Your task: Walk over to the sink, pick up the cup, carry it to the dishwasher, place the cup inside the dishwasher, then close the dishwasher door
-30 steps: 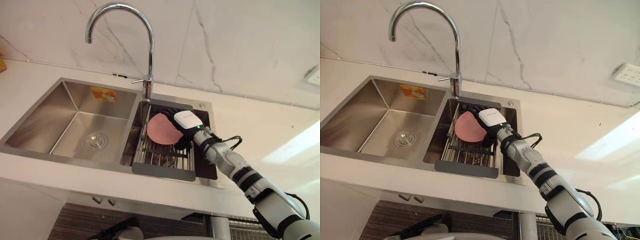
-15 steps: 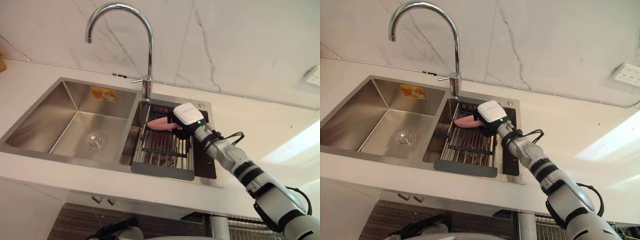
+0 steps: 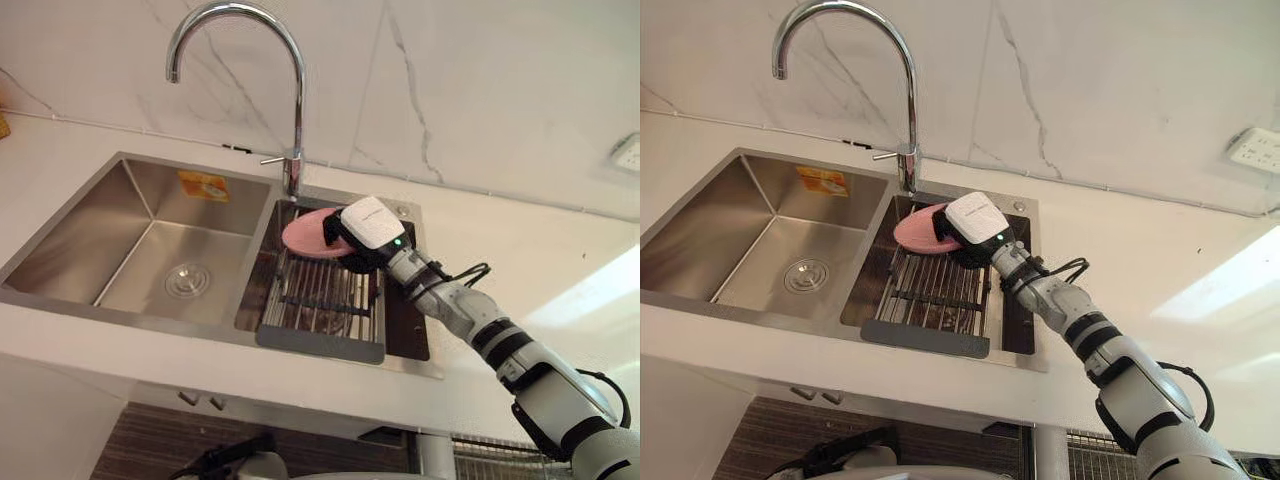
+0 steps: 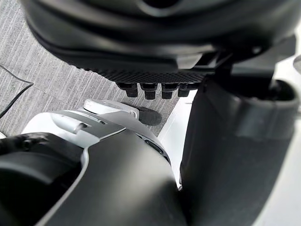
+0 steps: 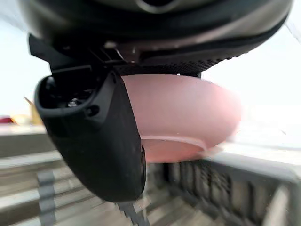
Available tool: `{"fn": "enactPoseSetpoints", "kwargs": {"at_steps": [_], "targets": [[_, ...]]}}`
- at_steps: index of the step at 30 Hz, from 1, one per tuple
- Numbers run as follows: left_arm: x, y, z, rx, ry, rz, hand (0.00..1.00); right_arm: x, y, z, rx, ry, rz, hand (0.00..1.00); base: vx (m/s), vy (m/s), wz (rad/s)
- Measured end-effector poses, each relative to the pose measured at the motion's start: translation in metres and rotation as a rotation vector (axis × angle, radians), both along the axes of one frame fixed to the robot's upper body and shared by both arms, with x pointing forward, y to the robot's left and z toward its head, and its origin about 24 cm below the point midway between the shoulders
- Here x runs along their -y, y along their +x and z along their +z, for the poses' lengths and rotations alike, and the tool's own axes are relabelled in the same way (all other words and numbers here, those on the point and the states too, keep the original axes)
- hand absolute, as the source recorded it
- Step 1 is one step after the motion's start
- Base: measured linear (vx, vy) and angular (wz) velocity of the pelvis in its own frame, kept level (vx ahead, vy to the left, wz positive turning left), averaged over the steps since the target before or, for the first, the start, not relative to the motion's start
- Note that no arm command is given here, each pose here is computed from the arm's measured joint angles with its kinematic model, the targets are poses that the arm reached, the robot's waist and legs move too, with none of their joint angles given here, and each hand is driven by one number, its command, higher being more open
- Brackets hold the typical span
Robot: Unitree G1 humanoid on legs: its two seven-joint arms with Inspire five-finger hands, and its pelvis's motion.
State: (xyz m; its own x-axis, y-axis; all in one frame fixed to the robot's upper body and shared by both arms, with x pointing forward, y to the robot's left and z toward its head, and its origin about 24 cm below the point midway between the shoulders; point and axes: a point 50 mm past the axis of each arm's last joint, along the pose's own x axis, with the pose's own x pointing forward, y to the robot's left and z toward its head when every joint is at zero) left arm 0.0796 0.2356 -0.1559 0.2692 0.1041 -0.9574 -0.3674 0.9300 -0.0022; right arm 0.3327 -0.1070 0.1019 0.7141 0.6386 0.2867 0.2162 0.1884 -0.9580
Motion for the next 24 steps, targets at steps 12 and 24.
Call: {"fn": "enactPoseSetpoints", "kwargs": {"at_steps": [12,24], "targets": [[-0.004,-0.015,-0.002,-0.041,0.040,-0.043,1.00,0.103,-0.048,0.117,0.326,0.224,-0.198,0.00,0.00,0.024,-0.43],[-0.009,-0.035,-0.003,-0.094,0.067,-0.033,1.00,0.212,-0.105,0.065,0.473,0.469,-0.696,0.00,-0.07,0.011,-0.87]]}}
